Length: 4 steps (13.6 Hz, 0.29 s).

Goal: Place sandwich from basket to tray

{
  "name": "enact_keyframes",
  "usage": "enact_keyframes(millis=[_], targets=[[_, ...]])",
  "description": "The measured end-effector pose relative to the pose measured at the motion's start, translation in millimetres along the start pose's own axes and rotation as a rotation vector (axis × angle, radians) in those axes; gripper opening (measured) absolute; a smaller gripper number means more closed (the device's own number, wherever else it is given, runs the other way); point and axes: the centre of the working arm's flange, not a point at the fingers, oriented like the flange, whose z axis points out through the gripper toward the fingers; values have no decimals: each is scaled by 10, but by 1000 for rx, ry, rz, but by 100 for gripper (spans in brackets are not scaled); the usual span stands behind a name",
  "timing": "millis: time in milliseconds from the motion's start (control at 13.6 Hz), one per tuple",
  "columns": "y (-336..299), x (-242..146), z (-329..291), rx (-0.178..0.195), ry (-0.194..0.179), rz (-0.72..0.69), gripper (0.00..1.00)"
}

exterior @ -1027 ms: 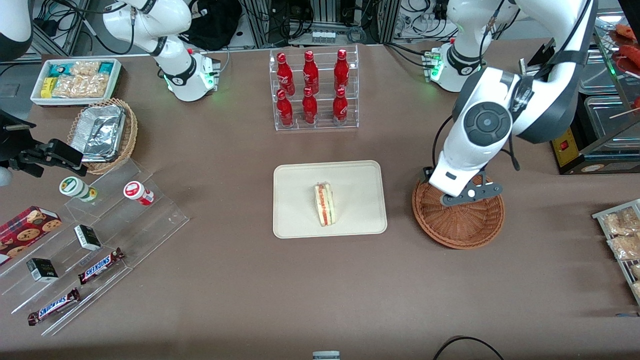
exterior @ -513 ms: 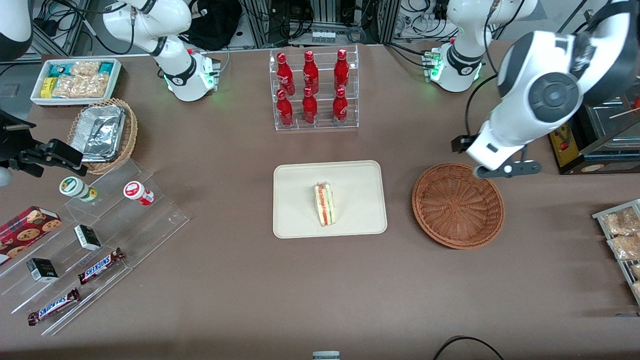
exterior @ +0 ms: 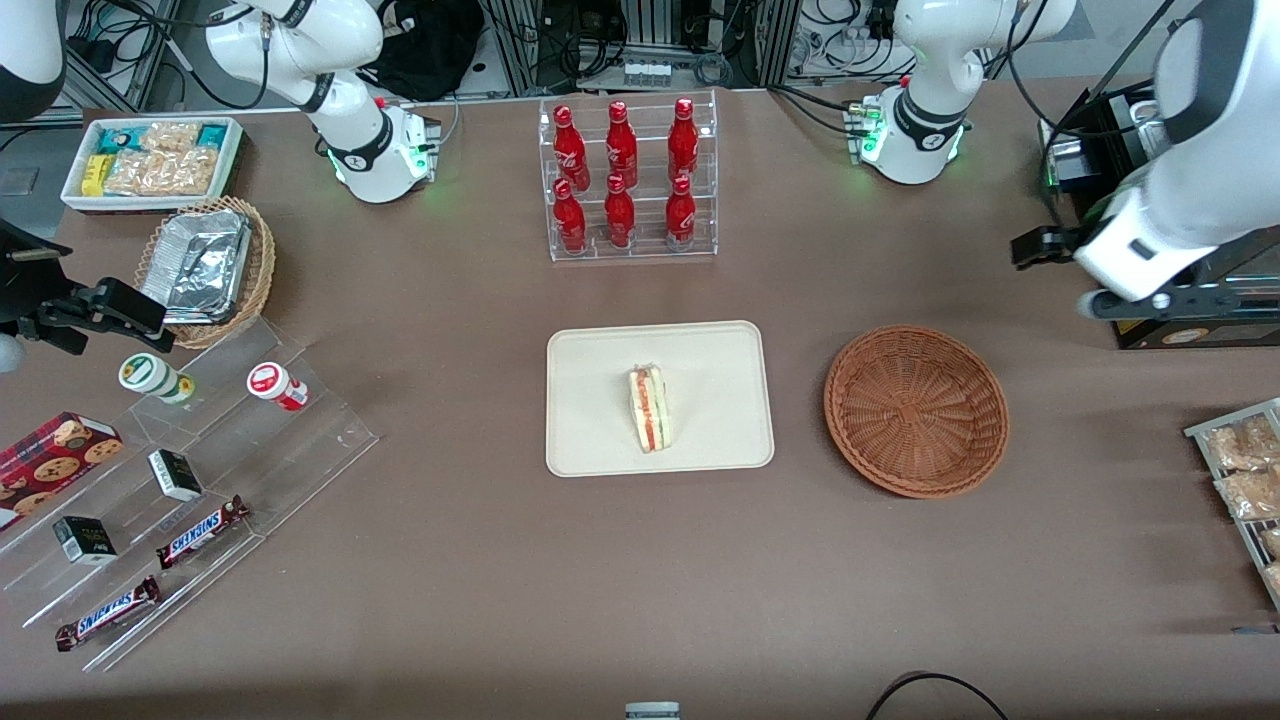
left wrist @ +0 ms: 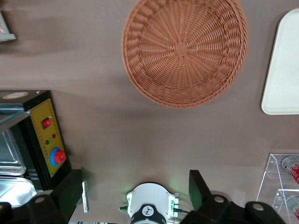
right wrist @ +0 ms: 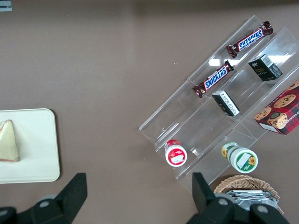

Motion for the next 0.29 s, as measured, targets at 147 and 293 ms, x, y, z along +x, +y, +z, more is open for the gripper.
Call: enact_keyframes(millis=[147, 293], targets=[[-148, -25, -136, -10, 27, -18, 100], [-212, -50, -202, -14, 36, -29, 100]])
